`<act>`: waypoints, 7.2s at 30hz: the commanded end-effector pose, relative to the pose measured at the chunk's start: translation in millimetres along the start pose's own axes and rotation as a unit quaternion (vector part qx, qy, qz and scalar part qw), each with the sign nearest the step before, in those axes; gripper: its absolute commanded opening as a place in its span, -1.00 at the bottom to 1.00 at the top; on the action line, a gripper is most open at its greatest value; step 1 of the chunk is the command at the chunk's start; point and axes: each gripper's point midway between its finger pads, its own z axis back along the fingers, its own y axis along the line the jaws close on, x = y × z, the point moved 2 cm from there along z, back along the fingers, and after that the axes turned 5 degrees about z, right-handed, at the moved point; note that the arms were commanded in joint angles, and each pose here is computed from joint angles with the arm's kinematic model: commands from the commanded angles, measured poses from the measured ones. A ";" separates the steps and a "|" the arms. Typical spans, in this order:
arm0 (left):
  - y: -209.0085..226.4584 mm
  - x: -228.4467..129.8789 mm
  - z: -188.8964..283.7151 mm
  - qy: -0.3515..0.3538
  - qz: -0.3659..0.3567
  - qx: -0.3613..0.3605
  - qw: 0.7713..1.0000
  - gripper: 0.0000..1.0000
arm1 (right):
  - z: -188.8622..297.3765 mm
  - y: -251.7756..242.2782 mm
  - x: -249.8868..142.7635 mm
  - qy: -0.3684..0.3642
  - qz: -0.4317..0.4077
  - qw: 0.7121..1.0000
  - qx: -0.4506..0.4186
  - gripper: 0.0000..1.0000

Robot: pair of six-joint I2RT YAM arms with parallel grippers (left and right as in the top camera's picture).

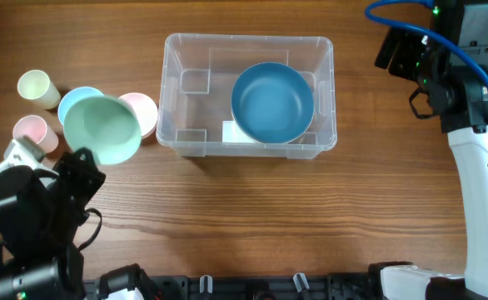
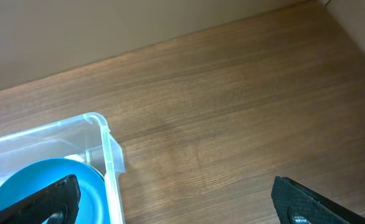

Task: Pack container
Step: 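Carry the mint green bowl into the bin's left side and release, then retract the left gripper and move it to the pink bowl's rim, then grasp the pink bowl and place it into the mint green bowl, then open the left gripper and move it to the light blue cup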

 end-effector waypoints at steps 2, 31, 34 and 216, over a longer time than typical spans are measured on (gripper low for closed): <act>-62.6 -1.9 6.0 0.039 -0.083 -0.093 0.991 -0.92 | -1.0 -1.5 4.0 -0.004 -0.003 1.000 -0.006 0.99; -95.1 -123.2 -272.6 0.170 -0.276 0.050 0.945 -0.92 | -1.2 -1.5 4.0 -0.004 -0.003 1.000 -0.006 0.99; -94.1 -121.3 -273.0 0.164 -0.278 0.054 0.945 -0.92 | -1.2 -1.5 4.0 -0.004 -0.003 1.000 -0.006 0.99; 167.7 -0.8 -255.8 0.073 0.237 0.322 0.914 0.26 | -1.8 -1.3 3.8 -0.003 -0.003 1.000 -0.007 0.99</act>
